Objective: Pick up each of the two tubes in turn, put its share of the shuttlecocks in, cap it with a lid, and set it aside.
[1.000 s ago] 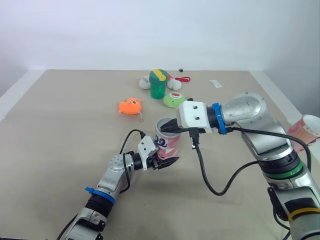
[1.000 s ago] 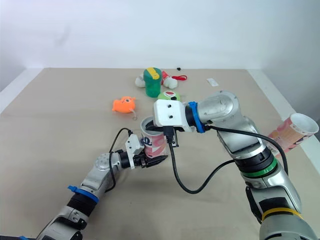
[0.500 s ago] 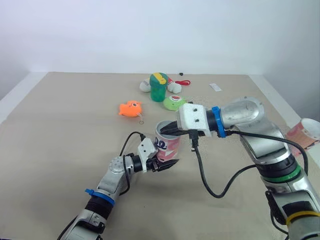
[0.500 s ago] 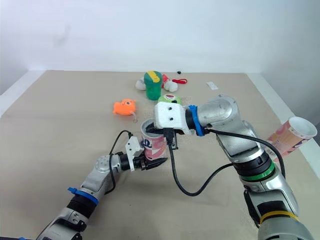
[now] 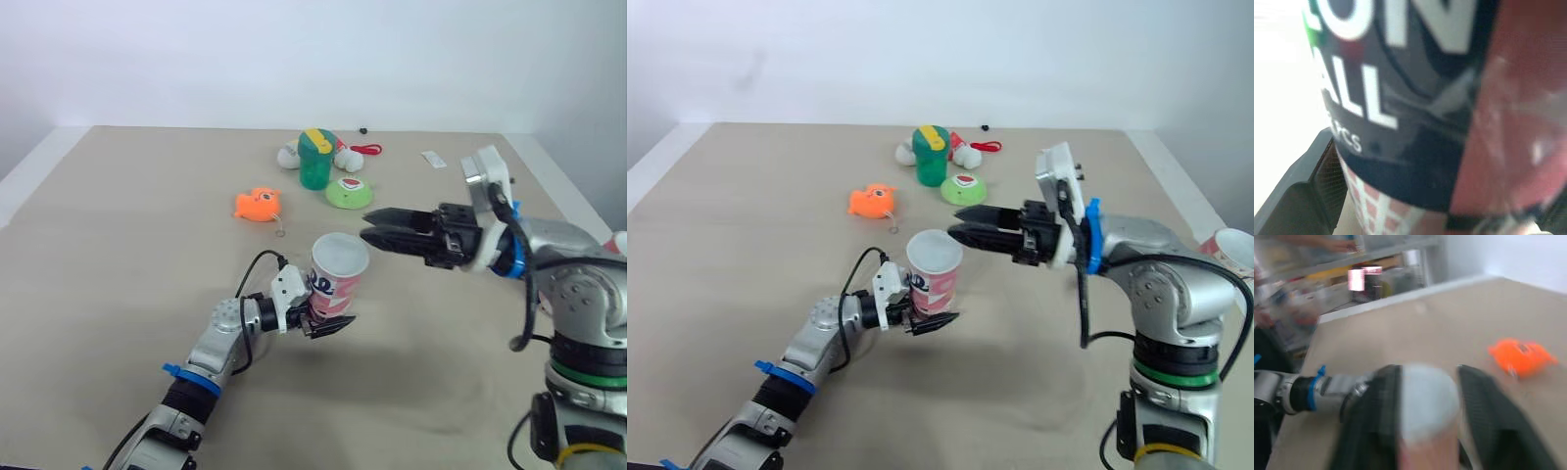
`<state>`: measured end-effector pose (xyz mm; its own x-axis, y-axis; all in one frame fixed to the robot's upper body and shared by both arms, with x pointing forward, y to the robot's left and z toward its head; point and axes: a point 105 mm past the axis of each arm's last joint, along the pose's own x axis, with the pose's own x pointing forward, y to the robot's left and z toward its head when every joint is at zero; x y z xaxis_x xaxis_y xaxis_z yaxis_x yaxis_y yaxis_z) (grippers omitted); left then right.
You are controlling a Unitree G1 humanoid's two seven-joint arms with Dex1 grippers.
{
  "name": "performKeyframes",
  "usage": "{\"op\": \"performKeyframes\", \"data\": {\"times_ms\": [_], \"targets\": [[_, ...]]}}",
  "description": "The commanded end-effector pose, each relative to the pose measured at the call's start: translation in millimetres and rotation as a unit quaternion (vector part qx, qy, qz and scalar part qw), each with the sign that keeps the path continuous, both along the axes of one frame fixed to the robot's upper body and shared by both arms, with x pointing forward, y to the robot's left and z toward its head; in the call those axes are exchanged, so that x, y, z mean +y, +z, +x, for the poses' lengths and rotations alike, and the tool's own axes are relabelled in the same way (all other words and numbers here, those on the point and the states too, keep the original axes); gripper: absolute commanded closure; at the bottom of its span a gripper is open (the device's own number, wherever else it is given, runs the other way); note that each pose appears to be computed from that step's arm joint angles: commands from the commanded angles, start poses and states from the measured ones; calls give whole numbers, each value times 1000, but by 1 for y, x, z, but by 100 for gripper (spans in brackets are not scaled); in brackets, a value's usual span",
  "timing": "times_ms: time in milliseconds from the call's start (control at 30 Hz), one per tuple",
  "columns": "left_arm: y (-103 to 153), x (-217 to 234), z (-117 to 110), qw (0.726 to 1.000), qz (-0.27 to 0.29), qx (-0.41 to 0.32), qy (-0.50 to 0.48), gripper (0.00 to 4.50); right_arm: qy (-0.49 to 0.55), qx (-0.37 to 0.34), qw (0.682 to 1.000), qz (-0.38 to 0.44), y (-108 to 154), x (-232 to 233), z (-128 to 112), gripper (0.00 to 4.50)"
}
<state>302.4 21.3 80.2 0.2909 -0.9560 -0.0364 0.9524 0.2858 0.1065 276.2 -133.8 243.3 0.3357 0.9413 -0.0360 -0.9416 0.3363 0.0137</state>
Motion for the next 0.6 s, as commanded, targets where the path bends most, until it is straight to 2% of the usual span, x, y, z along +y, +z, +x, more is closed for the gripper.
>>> {"op": "performKeyframes", "data": {"times_ms": [33, 100, 233, 433, 600], "targets": [[-25, 26, -5, 998, 35, 59, 14, 0, -32, -16, 999, -19, -7, -12, -12, 88], [-22, 37, -6, 997, 42, 62, 16, 0, -45, -9, 998, -41, -25, -14, -16, 3], [-22, 52, -10, 995, 60, 73, 14, 0, -63, -13, 997, -52, -50, -13, -20, 3], [-15, 82, -10, 993, 86, 73, 38, 0, -103, -41, 992, -55, -97, -1, -10, 3], [-12, 97, -12, 991, 88, 73, 64, 0, -105, -46, 992, -56, -121, 9, -7, 3]]}}
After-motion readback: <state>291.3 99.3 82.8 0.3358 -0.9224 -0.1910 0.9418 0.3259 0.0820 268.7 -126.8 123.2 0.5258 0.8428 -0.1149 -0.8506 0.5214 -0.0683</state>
